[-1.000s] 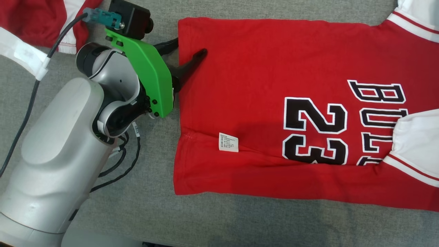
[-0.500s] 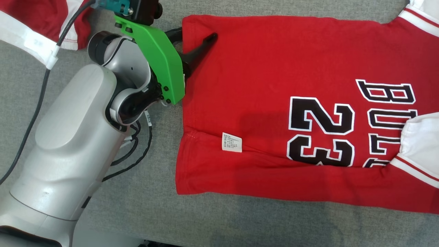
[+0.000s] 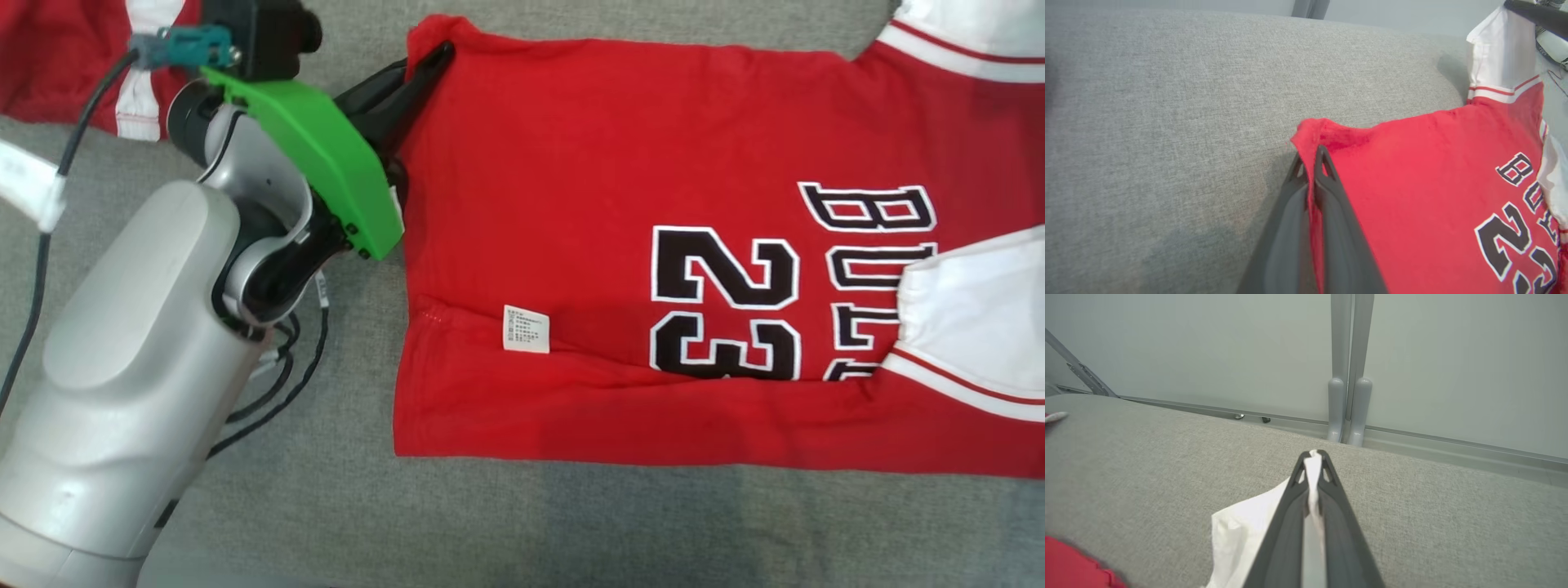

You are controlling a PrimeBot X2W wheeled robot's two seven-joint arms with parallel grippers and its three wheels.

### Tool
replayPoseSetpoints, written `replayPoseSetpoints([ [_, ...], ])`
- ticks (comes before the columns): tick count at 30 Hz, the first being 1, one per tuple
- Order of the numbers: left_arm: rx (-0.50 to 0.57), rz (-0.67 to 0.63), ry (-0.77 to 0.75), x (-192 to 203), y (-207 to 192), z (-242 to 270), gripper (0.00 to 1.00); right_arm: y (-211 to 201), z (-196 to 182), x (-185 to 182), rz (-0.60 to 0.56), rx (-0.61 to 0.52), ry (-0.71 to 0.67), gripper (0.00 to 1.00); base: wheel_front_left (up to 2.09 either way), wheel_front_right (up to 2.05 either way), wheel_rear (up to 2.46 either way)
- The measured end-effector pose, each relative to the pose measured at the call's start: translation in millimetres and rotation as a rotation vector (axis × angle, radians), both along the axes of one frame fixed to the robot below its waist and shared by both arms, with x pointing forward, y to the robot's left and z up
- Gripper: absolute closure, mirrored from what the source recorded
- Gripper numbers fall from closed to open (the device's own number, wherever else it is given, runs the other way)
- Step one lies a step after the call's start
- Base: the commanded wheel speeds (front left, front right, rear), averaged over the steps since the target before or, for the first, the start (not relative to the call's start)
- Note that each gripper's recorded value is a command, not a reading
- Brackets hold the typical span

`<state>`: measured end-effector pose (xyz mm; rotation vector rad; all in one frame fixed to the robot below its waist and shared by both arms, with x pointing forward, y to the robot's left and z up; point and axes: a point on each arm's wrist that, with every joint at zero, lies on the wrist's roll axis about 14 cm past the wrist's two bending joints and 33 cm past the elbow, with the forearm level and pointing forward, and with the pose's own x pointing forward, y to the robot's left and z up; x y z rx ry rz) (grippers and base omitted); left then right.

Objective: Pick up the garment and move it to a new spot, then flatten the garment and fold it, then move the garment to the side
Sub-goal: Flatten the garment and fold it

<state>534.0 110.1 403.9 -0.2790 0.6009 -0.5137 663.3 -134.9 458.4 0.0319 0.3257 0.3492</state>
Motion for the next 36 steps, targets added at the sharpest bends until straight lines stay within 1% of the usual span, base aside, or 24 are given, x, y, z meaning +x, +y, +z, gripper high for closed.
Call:
replayPoseSetpoints([
  [2,-0.027,0.009,-0.038,-2.7,-0.4,9.8,1.0,-3.0,7.7,-16.9,0.016,0.022,-0.027,1.0,0.0,0.0,0.0],
  [4,-0.029,0.014,-0.06,-12.6,2.7,13.2,1.0,-6.4,5.6,-41.7,0.03,0.035,-0.016,1.0,0.0,0.0,0.0],
  [6,-0.034,0.013,-0.079,-24.7,4.6,16.5,1.0,-12.6,11.3,-65.3,0.028,0.066,-0.021,1.0,0.0,0.0,0.0],
  [9,-0.032,0.013,-0.109,-41.7,6.2,21.8,1.0,-28.5,16.8,-102.2,-0.006,0.099,-0.018,1.0,0.0,0.0,0.0],
  [14,-0.048,0.022,-0.124,-69.2,2.7,26.1,1.0,-50.9,11.3,-166.7,-0.074,0.123,0.051,1.0,0.0,0.0,0.0],
  [16,-0.082,0.039,-0.124,-77.9,-2.4,29.1,1.0,-58.3,12.0,-186.2,-0.108,0.138,0.065,1.0,0.0,0.0,0.0],
  [22,-0.157,0.069,-0.179,-95.5,-16.9,45.3,1.0,-76.7,15.1,-229.3,-0.209,0.184,0.079,1.0,0.0,0.0,0.0],
  [25,-0.186,0.082,-0.203,-104.5,-20.3,50.9,1.0,-87.5,16.6,-241.8,-0.252,0.19,0.072,1.0,0.0,0.0,0.0],
  [27,-0.183,0.084,-0.202,-111.0,-20.0,49.8,1.0,-92.7,16.3,-248.1,-0.27,0.19,0.073,1.0,0.0,0.0,0.0],
  [28,-0.184,0.087,-0.194,-118.4,-20.0,47.3,0.96,-95.0,13.7,-253.0,-0.281,0.193,0.083,1.0,0.0,0.0,0.0],
  [29,-0.18,0.079,-0.187,-122.4,-21.3,45.2,0.84,-95.3,12.4,-255.0,-0.285,0.199,0.088,1.0,0.0,0.0,0.0],
  [31,-0.174,0.068,-0.193,-127.3,-23.3,43.6,0.64,-95.4,8.1,-258.1,-0.287,0.2,0.104,1.0,0.0,0.0,0.0],
  [32,-0.178,0.064,-0.191,-129.0,-23.8,42.2,0.55,-93.0,6.4,-258.5,-0.283,0.204,0.108,1.0,0.0,0.0,0.0],
  [33,-0.175,0.066,-0.181,-131.5,-23.3,38.2,0.51,-90.3,3.6,-258.7,-0.277,0.205,0.118,1.0,0.0,0.0,0.0],
  [34,-0.166,0.067,-0.179,-133.8,-21.8,34.2,0.17,-88.6,0.1,-259.0,-0.272,0.2,0.128,0.87,0.0,0.0,0.0],
  [35,-0.155,0.076,-0.177,-134.9,-18.8,30.3,0.0,-87.9,-3.4,-259.6,-0.269,0.188,0.14,0.05,0.0,0.0,0.0],
  [36,-0.153,0.082,-0.173,-136.1,-17.2,27.3,0.0,-87.7,-6.3,-260.3,-0.266,0.178,0.152,0.0,0.0,0.0,0.0],
])
